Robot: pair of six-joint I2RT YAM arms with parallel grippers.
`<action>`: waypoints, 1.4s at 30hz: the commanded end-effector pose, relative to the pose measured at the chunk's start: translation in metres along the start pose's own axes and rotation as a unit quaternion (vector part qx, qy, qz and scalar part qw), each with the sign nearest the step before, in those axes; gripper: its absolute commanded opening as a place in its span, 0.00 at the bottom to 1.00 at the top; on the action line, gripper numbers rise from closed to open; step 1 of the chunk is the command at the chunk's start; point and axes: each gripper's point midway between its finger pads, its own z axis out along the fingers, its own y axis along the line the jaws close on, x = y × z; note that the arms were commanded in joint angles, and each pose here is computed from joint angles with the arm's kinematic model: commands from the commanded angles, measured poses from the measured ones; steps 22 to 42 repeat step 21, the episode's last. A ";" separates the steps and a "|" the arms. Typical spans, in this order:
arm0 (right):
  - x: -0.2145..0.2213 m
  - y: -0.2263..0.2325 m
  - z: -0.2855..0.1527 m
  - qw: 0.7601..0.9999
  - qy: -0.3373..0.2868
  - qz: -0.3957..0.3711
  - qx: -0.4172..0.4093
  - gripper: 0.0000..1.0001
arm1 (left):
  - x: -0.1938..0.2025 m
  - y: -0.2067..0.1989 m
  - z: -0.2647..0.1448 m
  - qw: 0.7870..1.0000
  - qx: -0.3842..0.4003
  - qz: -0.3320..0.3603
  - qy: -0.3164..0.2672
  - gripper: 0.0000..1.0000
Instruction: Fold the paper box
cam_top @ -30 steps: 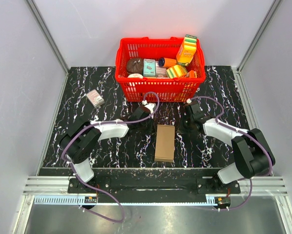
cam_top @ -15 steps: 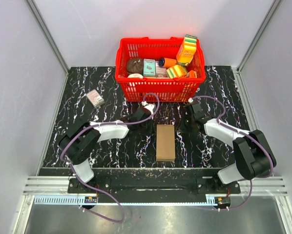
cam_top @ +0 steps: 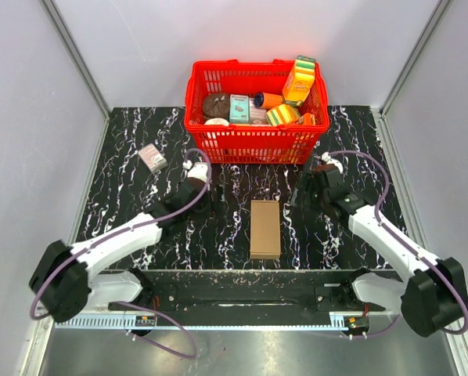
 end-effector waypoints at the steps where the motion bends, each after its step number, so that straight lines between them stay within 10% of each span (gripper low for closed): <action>1: -0.020 -0.013 -0.025 0.998 -0.053 0.016 0.032 0.89 | -0.019 0.025 -0.038 0.998 -0.039 -0.005 -0.058 0.98; 19: -0.028 0.006 -0.074 0.955 -0.230 0.102 -0.159 1.00 | -0.028 0.050 -0.105 0.984 -0.023 -0.075 -0.158 0.99; 42: -0.033 0.007 -0.079 0.955 -0.235 0.093 -0.157 1.00 | -0.031 0.051 -0.108 0.982 -0.028 -0.081 -0.166 0.99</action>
